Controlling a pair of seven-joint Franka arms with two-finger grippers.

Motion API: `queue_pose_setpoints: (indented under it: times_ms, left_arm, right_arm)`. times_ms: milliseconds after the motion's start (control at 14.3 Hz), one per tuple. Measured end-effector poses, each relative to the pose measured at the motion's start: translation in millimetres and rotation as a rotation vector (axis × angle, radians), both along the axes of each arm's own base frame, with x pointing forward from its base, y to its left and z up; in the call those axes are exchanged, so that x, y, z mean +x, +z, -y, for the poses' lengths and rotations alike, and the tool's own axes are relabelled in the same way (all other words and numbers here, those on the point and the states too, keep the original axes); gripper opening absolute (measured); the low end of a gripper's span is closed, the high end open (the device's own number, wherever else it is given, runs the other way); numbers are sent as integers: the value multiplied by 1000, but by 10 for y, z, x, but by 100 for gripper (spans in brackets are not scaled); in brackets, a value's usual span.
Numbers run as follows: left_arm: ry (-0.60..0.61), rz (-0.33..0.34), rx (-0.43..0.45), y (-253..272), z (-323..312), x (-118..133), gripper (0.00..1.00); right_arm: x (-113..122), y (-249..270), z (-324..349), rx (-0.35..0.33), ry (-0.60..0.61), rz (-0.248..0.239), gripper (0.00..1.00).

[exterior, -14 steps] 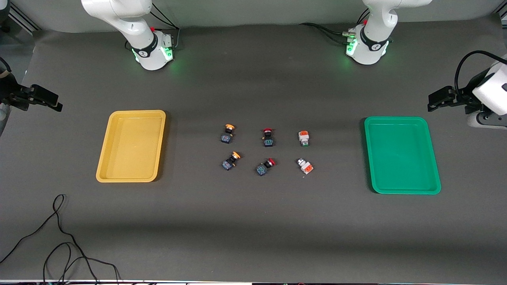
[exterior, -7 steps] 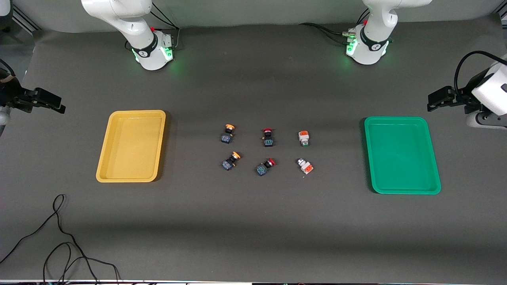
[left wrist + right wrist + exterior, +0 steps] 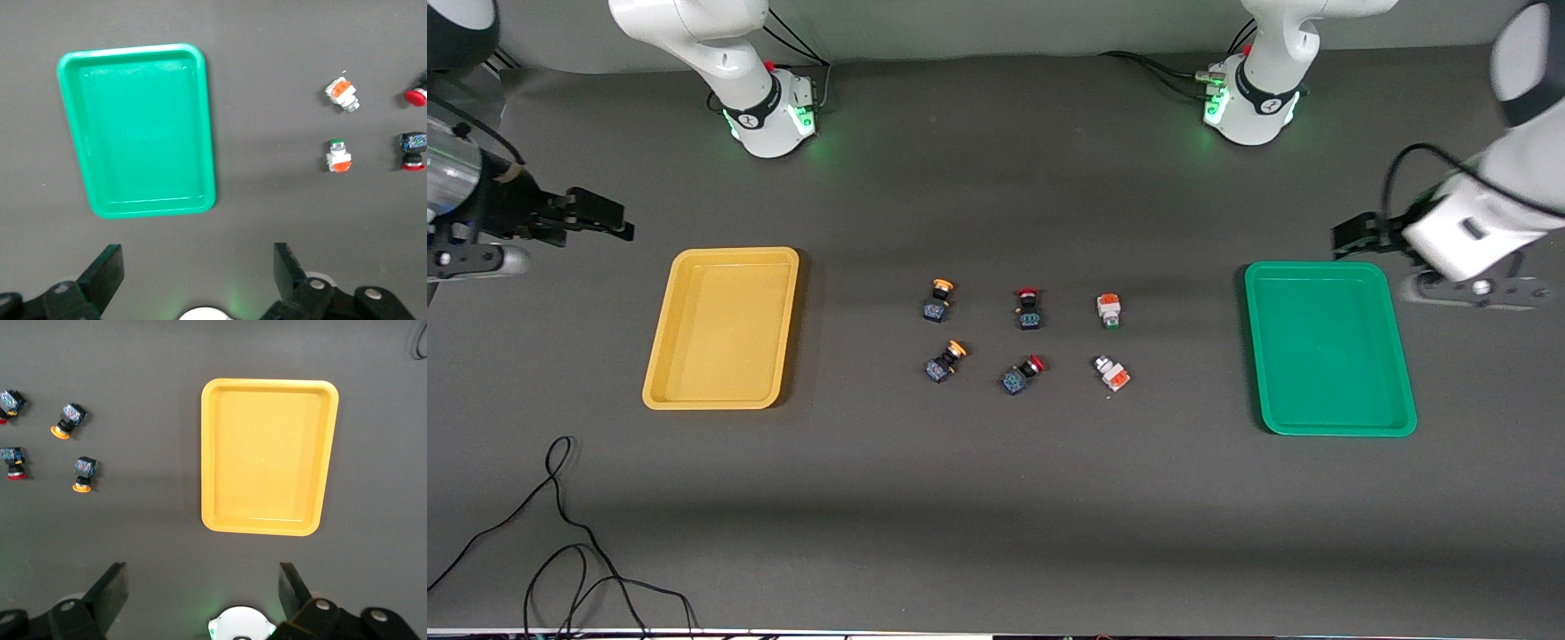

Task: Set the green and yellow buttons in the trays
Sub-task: 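Reach the right gripper to a yellow button while the left gripper reaches a green button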

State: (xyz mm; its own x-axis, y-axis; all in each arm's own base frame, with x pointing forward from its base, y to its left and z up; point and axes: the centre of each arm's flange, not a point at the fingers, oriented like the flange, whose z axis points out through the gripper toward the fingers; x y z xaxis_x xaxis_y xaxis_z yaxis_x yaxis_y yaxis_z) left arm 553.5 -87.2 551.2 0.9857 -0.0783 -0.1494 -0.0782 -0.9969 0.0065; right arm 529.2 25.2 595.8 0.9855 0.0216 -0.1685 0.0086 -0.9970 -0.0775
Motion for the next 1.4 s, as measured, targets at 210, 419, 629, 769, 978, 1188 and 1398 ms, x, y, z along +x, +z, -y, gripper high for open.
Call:
queue_pose_setpoints:
  times_ms: [210, 419, 629, 769, 978, 1188, 1398]
  left_arm:
    - [15, 30, 9, -375, 655, -73, 100]
    - [33, 85, 4, -768, 1429, -295, 100]
    - [37, 112, -5, -1146, 2076, -579, 100]
    - [25, 100, -4, -1296, 2285, -680, 100]
    - [31, 102, -15, -1573, 2302, -678, 100]
    - [56, 83, -8, -2232, 2298, -744, 100]
    - [66, 68, -3, -2937, 2365, -747, 100]
  right_arm:
    - [44, -336, -330, 22, -41, 9, 100]
    - [40, -947, -1087, 19, -68, 22, 100]
    - [66, -1616, -1670, -8, -68, 1, 100]
    - [118, -2034, -1993, -20, -104, 0, 100]
    - [-24, -2571, -2654, -53, -163, -4, 100]
    - [-254, -2966, -3142, -83, -174, -14, 100]
    - [-353, -3244, -3331, -91, -192, -4, 100]
